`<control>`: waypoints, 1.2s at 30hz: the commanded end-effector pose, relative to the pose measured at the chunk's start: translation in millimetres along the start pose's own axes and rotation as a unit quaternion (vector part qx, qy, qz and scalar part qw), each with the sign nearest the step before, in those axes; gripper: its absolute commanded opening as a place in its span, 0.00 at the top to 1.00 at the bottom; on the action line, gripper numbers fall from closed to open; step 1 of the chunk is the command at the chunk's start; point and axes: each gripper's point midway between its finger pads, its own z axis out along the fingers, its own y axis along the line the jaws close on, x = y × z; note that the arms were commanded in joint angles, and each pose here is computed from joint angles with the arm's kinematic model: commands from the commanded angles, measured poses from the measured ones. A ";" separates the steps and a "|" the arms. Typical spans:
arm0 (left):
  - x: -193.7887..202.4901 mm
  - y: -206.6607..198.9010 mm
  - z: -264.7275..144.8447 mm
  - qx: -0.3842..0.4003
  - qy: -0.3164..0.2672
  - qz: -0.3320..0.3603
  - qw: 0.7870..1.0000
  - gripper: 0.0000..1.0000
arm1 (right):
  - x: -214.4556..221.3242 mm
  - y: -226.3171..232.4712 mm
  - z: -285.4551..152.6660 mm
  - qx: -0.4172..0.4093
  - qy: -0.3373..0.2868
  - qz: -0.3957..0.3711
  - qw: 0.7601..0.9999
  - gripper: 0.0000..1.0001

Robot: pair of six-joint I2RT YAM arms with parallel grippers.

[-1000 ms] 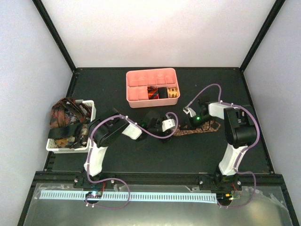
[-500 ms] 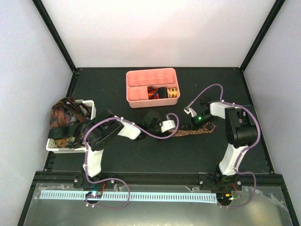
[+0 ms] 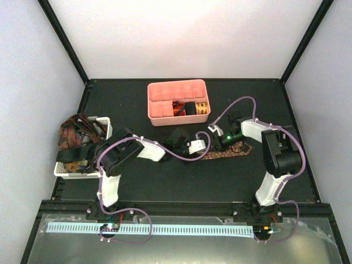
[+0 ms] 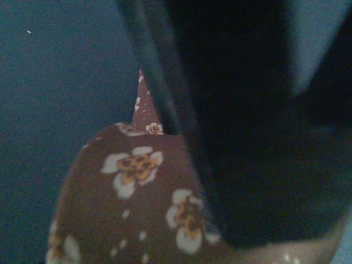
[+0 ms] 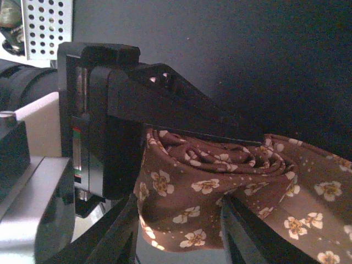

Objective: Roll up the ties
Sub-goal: Roll the tie at the center of the board.

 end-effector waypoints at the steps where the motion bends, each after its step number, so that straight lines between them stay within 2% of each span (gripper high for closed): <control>1: 46.2 -8.9 3.6 0.008 0.083 -0.015 0.996 0.59 | -9.8 -4.6 4.5 0.006 -0.007 -0.002 1.000 0.66; 5: 45.9 -9.5 3.2 0.010 0.082 -0.015 0.997 0.59 | -6.0 -21.1 7.2 0.033 0.006 0.013 0.999 0.96; 8: 43.5 -7.3 1.1 0.006 0.079 -0.015 0.997 0.54 | -1.1 -31.2 4.6 0.044 0.009 0.027 0.999 0.98; 10: 35.0 -4.5 -2.7 0.004 0.062 -0.013 0.998 0.42 | 3.2 -39.2 0.8 0.053 0.011 0.037 0.998 0.98; 13: 10.8 -1.5 -15.3 0.010 0.005 -0.011 1.000 0.20 | 13.3 -51.2 -3.5 0.064 0.018 0.058 0.996 0.98; 18: -16.1 -5.7 -25.8 0.019 -0.067 0.013 0.998 0.01 | 25.5 -70.1 -7.3 0.097 0.033 0.082 0.991 0.98; 22: -24.4 -4.9 -15.9 0.029 -0.092 0.019 0.995 0.01 | 28.4 -82.1 -8.8 0.127 0.042 0.097 0.986 0.98; 30: -31.0 -8.8 14.8 0.048 -0.103 0.008 0.993 0.02 | 25.0 -83.3 0.5 0.107 0.046 0.106 0.988 0.98; 36: -33.1 -1.8 24.2 0.036 -0.099 0.009 0.994 0.19 | 17.8 -74.0 13.6 0.083 0.045 0.094 0.991 0.98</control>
